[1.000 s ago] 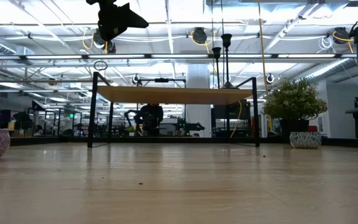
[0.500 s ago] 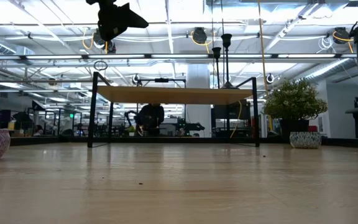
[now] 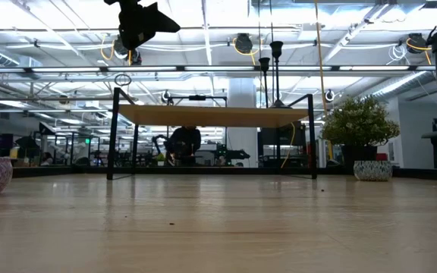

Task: Pick & Place candle stick holders
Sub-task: Put the black candle holder on the shelf

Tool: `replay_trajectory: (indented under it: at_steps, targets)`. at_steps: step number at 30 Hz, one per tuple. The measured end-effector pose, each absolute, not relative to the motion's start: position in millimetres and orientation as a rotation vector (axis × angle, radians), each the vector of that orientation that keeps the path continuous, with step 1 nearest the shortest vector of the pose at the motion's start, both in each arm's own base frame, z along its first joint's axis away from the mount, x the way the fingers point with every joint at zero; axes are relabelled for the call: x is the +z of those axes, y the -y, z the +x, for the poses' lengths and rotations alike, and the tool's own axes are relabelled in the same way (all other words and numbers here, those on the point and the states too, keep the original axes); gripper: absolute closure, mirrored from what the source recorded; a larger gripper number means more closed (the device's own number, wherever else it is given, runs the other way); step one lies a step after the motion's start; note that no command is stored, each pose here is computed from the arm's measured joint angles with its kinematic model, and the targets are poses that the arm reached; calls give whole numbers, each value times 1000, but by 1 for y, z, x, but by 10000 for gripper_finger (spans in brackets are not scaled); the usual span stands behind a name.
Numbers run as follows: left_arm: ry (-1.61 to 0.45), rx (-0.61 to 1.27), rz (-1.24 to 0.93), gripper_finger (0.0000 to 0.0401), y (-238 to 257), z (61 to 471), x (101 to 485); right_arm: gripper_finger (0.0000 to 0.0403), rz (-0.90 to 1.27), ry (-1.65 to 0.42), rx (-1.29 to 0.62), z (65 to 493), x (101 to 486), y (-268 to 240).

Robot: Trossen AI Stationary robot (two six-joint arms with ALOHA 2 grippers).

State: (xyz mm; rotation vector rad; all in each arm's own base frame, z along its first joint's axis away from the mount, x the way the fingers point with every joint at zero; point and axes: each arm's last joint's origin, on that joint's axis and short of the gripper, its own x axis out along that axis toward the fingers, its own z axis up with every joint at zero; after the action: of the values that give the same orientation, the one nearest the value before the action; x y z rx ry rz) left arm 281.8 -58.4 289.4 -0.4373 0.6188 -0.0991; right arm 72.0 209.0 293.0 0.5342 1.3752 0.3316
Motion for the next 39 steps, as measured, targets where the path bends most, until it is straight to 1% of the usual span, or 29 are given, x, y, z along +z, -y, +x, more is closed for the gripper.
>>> replay_trajectory:
  at_steps: [21, 29, 39]
  targets:
    - [-619, -101, -427, 148, 58, 282, 289, 140, 506, -1372, 349, 71, 293, -207]
    - [-618, -103, -418, 148, 58, 282, 289, 145, 484, -1417, 247, 69, 289, -200]
    - [-617, -103, -417, 148, 58, 282, 289, 147, 456, -1433, 210, 68, 287, -197]
